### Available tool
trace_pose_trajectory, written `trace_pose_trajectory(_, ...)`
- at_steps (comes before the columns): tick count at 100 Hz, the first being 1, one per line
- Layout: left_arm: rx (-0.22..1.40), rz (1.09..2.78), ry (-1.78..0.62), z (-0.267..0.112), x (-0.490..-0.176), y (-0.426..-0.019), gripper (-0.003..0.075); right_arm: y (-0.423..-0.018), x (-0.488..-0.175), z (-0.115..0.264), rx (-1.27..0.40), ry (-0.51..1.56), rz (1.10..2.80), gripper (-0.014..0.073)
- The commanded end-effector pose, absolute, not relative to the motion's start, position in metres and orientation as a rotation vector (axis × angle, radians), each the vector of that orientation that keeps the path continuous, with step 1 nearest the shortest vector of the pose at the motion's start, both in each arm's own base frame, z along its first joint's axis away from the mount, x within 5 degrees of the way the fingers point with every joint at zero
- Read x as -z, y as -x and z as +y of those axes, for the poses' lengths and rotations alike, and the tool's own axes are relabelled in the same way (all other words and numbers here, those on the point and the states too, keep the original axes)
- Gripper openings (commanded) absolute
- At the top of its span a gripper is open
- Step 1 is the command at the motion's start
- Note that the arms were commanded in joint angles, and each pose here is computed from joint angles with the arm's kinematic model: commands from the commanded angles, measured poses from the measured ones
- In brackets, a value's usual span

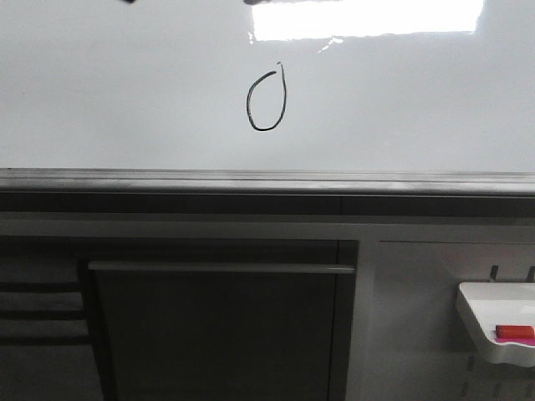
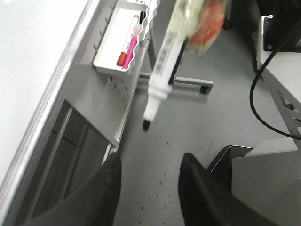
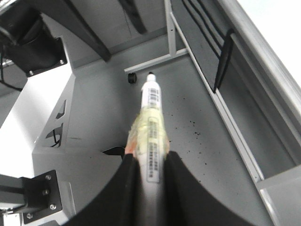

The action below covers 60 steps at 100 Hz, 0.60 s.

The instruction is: Write number 0 on whiteboard

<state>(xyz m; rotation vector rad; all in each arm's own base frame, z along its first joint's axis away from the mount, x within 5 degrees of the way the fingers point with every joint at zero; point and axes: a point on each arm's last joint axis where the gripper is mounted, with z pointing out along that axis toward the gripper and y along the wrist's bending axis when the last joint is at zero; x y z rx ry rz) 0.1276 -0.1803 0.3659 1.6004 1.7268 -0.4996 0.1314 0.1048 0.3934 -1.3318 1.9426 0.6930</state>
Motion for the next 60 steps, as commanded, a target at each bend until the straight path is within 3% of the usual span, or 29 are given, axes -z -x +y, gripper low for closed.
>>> trace_pose_trajectory(1, 0.539, 1.613, -1.6, -0.194, -0.387, -0.125, 0.026, -0.123, -0.405, 0.109, -0.731, 1.377, 1.833, 0.0005)
trace_pose_trajectory(41, 0.553, 1.568, -1.75, -0.223, -0.387, -0.129, 0.026, -0.122, -0.408, 0.115, -0.506, 1.673, 1.428, 0.0005)
trace_pose_trajectory(60, 0.548, 1.562, -1.745, -0.224, -0.387, -0.131, 0.026, -0.124, -0.409, 0.115, -0.478, 1.669, 1.397, 0.0005)
